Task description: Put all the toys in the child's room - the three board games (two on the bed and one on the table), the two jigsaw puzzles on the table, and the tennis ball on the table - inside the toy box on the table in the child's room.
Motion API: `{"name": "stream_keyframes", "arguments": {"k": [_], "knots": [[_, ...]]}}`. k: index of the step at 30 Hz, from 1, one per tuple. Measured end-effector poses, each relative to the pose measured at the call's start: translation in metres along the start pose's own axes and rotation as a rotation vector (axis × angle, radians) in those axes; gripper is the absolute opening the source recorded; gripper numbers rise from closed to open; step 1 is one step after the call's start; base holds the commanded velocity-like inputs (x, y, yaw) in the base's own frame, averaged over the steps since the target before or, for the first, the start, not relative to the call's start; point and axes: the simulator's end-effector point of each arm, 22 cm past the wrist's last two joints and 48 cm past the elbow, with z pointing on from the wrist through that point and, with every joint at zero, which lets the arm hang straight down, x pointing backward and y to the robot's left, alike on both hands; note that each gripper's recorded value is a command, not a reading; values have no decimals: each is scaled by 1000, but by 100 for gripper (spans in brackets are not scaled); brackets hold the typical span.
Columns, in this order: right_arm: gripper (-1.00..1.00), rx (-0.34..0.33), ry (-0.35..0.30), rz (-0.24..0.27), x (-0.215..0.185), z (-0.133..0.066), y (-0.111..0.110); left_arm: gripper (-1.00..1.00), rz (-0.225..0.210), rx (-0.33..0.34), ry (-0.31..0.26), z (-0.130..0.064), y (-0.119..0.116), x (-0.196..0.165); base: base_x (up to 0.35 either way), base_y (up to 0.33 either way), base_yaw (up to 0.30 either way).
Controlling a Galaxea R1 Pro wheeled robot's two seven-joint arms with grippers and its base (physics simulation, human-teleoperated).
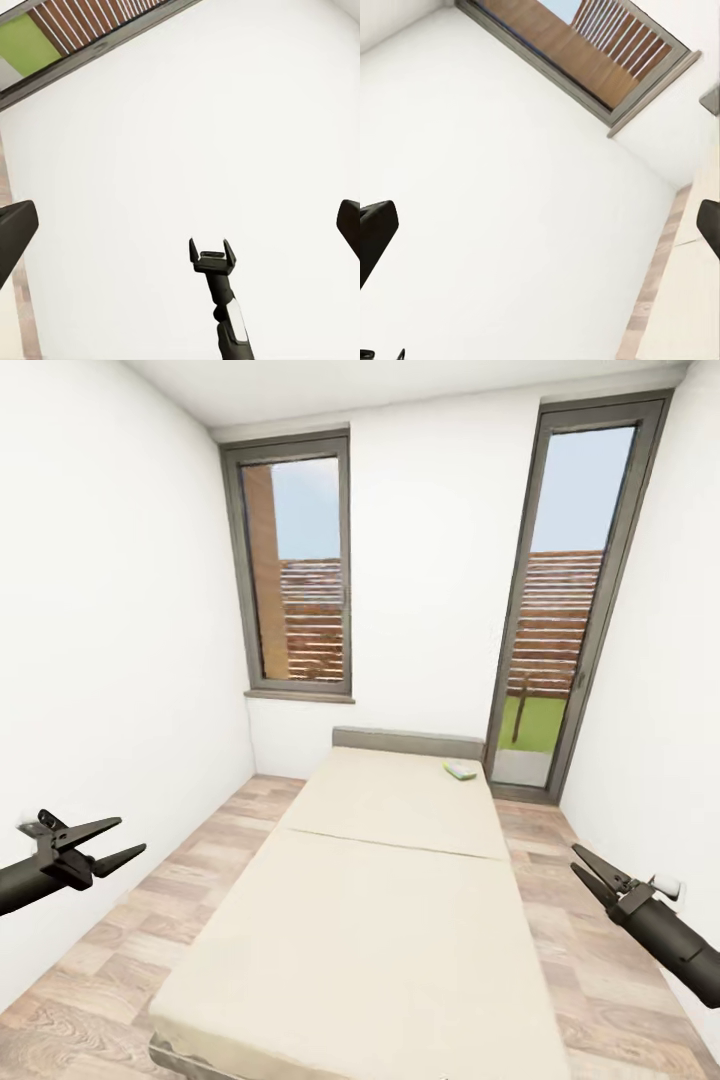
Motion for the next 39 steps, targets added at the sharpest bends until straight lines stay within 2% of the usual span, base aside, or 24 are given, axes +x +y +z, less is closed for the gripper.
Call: {"name": "stream_keyframes", "arguments": {"k": [12,39], "knots": [[100,6,4,6,2,0,-4,100,-6,-4,1,0,4,0,0,-295,-204],[100,11,7,1,3,1,-5,100,-7,-6,1,0,4,0,0,-306,-7]]}}
